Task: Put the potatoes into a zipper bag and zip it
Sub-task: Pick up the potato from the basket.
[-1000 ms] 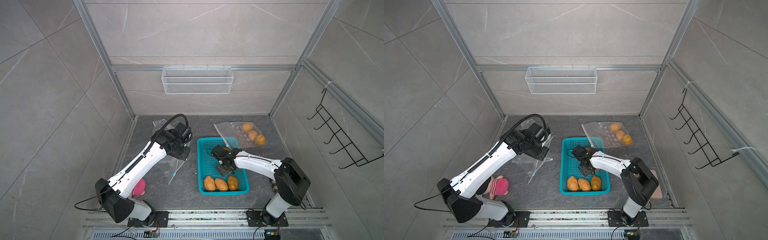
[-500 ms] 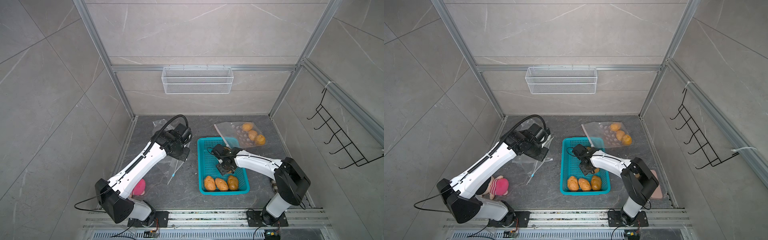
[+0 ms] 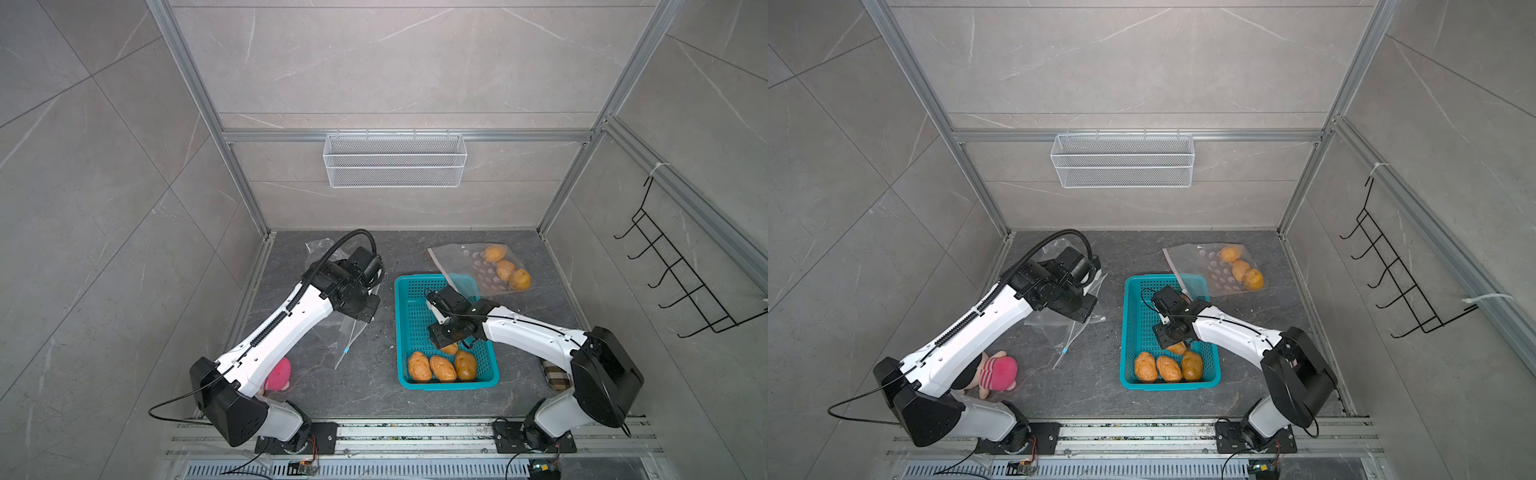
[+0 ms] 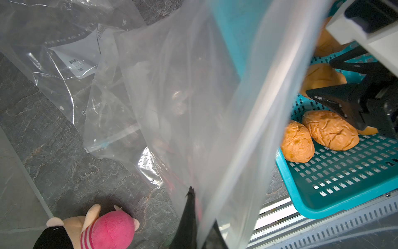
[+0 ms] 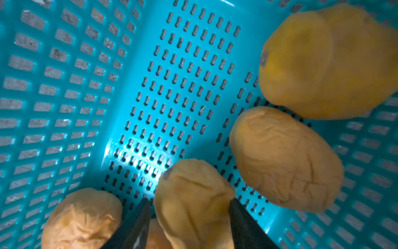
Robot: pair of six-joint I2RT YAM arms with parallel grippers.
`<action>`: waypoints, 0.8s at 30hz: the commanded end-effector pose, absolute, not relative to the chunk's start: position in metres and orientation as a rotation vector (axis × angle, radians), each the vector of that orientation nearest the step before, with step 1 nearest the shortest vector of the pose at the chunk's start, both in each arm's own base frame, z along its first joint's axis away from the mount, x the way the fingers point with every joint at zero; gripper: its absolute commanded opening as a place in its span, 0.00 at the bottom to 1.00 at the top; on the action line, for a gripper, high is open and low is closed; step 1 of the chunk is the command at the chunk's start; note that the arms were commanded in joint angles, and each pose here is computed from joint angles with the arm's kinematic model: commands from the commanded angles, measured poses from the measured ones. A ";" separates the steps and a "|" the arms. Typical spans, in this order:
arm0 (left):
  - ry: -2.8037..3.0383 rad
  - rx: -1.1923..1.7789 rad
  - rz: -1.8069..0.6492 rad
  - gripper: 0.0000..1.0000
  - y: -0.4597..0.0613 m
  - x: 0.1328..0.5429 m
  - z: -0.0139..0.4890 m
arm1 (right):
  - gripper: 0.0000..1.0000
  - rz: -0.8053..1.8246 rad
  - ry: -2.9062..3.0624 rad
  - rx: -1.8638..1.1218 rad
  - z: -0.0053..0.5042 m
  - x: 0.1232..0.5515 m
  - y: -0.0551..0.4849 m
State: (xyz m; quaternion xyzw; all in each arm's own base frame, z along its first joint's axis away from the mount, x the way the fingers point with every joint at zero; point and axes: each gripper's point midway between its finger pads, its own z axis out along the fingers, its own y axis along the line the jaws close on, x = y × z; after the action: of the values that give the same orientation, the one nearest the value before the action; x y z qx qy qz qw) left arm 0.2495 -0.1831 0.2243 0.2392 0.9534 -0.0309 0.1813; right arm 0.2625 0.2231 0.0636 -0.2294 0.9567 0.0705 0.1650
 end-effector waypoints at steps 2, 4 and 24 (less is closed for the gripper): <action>2.657 0.676 -0.102 0.00 -0.183 0.250 0.233 | 0.66 0.213 2.736 -0.677 0.058 0.264 0.228; 2.657 0.674 -0.103 0.00 -0.183 0.249 0.233 | 0.69 0.219 2.743 -0.716 0.056 0.259 0.227; 2.657 0.648 -0.108 0.00 -0.182 0.249 0.237 | 0.47 0.201 2.767 -0.746 0.053 0.251 0.221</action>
State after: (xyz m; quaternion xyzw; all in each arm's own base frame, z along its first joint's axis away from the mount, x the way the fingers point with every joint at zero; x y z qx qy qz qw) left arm 0.2494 -0.1830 0.2242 0.2387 0.9536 -0.0309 0.1811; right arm 0.2537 0.2266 0.0504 -0.2589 0.9530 0.0783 0.1367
